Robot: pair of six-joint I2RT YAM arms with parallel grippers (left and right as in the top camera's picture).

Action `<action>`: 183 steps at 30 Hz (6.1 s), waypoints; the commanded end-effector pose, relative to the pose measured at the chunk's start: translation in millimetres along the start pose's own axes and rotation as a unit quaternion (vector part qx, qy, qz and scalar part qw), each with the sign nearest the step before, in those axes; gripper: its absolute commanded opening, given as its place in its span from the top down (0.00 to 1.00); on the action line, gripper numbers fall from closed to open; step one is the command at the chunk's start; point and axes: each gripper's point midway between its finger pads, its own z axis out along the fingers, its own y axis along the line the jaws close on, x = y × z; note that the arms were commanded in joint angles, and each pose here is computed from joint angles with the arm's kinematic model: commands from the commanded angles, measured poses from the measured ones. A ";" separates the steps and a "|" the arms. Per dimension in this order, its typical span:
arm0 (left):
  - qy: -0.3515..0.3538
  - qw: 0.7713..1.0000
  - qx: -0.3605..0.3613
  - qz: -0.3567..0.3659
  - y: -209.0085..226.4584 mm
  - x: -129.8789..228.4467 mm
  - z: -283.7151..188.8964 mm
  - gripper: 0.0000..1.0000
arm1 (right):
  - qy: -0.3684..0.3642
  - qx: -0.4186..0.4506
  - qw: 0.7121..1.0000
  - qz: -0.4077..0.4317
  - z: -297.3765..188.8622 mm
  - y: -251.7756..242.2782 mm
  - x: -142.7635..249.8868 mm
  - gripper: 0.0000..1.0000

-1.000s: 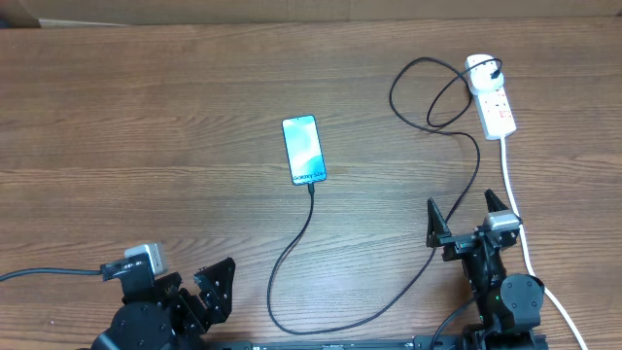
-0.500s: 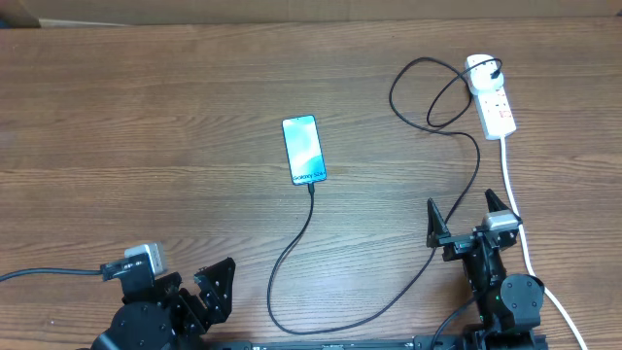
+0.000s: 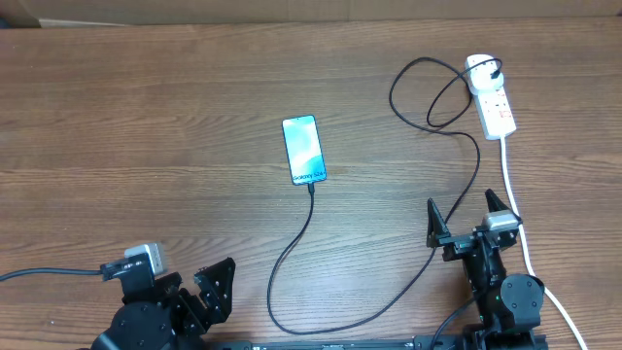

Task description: Plug charger to phone and switch on socket

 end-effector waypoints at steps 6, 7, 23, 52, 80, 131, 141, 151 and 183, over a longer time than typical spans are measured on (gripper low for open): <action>-0.007 1.000 -0.001 -0.007 1.1 -1.7 -0.1 0.01 | -0.005 -0.002 1.000 -0.003 0.0 1.2 0.4 0.00; -0.007 1.000 -0.001 -0.007 1.1 -1.7 -0.1 0.01 | -0.005 -0.002 1.000 -0.003 0.0 1.2 0.4 0.00; -0.008 0.997 0.039 0.068 -13.1 -1.4 39.5 0.00 | -0.005 -0.002 1.000 -0.003 0.0 1.2 0.4 0.00; -0.361 0.878 0.068 0.308 -32.2 -103.8 30.4 0.01 | -0.004 -0.002 1.000 -0.003 0.1 1.1 0.6 0.00; -0.453 0.857 -0.068 0.237 60.9 -97.8 76.0 0.00 | -0.004 -0.002 1.000 -0.003 0.1 1.1 0.6 0.00; -0.358 0.895 -0.114 0.240 95.1 -68.1 114.1 0.00 | -0.004 -0.002 1.000 -0.003 0.1 1.1 0.6 0.00; -0.358 0.895 -0.114 0.240 95.1 -68.1 114.1 0.01 | -0.004 -0.002 1.000 -0.003 0.1 1.1 0.6 0.00; -0.358 0.895 -0.114 0.240 95.0 -68.2 114.1 0.01 | -0.004 -0.002 1.000 -0.003 0.1 1.0 0.7 0.00; -0.359 0.895 -0.114 0.240 95.0 -68.2 114.0 0.00 | -0.004 -0.002 1.000 -0.003 0.0 1.1 0.6 0.00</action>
